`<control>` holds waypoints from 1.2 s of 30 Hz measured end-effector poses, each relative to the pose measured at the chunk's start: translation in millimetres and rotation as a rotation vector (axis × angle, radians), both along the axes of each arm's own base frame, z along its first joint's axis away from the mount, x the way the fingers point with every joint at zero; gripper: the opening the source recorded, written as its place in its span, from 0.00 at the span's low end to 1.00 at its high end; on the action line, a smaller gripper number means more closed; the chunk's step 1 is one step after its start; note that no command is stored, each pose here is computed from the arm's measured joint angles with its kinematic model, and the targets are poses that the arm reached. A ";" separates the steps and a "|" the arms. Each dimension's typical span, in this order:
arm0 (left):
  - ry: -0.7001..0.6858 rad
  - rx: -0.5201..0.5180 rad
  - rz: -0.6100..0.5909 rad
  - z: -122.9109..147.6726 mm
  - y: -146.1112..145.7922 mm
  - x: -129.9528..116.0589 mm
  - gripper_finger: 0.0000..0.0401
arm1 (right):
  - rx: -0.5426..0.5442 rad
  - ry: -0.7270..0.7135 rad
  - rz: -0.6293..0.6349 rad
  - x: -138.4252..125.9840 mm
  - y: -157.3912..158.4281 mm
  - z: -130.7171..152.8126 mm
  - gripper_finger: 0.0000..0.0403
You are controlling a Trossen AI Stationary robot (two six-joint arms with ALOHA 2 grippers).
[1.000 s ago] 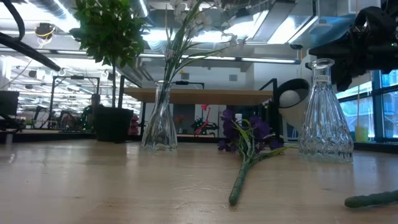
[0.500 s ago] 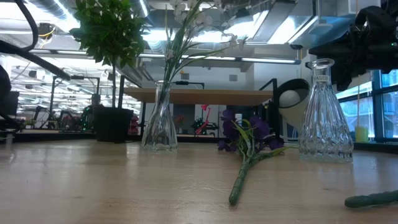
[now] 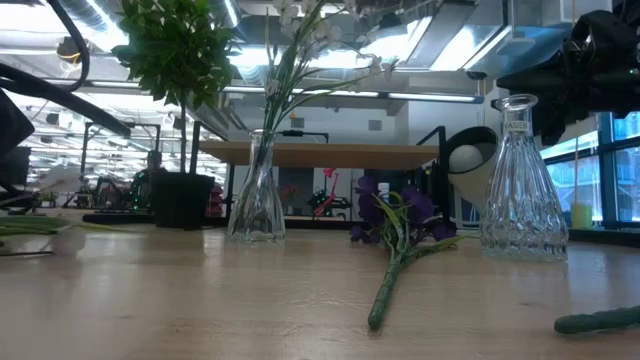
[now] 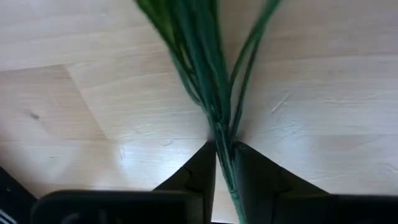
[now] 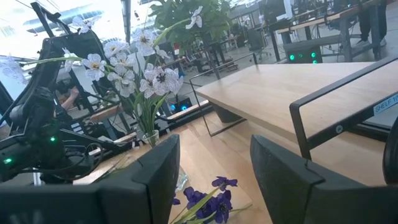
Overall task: Pick and place flowers into a vace then onto a shelf
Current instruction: Put the white flowers into the left transparent vase
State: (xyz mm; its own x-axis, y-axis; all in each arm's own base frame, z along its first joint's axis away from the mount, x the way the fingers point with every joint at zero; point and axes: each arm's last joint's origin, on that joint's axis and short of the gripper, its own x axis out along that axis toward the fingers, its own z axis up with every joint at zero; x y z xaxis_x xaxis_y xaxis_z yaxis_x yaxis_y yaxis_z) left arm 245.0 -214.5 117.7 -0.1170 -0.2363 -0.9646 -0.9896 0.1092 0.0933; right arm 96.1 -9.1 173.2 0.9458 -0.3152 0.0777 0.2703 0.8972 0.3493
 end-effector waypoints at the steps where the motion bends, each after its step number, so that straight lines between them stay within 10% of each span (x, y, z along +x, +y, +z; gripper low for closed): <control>1: 0.001 0.001 0.004 0.0 0.0 0.0 0.13 | 0.000 0.000 0.000 0.0 0.0 0.0 0.49; 20: -0.043 0.032 -0.032 10.9 3.0 -3.8 0.01 | 0.000 0.000 0.000 0.0 0.0 0.0 0.49; 36: -0.598 0.561 0.015 80.9 26.8 -23.3 0.01 | 0.002 -0.006 0.000 0.0 0.0 0.5 0.49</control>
State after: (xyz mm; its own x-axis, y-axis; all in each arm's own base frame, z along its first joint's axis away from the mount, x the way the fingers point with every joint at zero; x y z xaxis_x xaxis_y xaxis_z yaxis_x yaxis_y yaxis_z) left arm 221.7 -187.7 198.6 0.4535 0.3023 -0.8384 -0.8906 0.1894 -0.4135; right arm 96.1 -9.1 173.7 0.9455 -0.3150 0.0823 0.2680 0.8965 0.3527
